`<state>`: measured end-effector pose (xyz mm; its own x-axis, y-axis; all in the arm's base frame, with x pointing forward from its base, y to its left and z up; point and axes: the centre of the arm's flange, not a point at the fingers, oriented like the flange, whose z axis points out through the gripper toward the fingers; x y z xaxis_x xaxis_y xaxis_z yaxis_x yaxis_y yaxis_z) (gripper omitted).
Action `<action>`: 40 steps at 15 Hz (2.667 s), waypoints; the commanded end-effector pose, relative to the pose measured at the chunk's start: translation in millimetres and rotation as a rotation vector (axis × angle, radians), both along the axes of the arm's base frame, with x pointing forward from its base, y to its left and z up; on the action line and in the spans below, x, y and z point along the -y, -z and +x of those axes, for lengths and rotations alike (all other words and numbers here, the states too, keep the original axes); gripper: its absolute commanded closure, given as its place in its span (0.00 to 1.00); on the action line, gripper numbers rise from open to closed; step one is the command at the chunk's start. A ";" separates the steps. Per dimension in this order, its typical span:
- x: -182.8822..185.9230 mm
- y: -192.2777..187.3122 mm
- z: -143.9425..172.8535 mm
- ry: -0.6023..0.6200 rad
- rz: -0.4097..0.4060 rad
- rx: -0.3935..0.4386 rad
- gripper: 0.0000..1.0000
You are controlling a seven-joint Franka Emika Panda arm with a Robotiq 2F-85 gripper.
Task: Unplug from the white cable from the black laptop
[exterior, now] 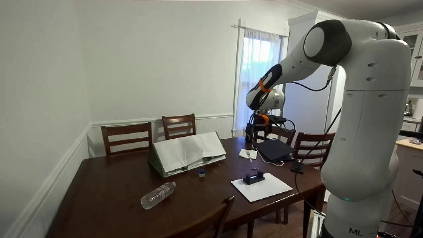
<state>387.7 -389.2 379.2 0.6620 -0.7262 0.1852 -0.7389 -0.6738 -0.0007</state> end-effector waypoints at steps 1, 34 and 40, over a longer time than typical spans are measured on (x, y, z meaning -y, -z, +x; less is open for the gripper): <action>0.0 0.0 0.0 0.000 0.000 0.000 0.00; 272.7 146.8 -69.9 -0.001 -0.036 0.025 0.00; 304.6 182.8 -74.0 0.037 -0.044 0.011 0.00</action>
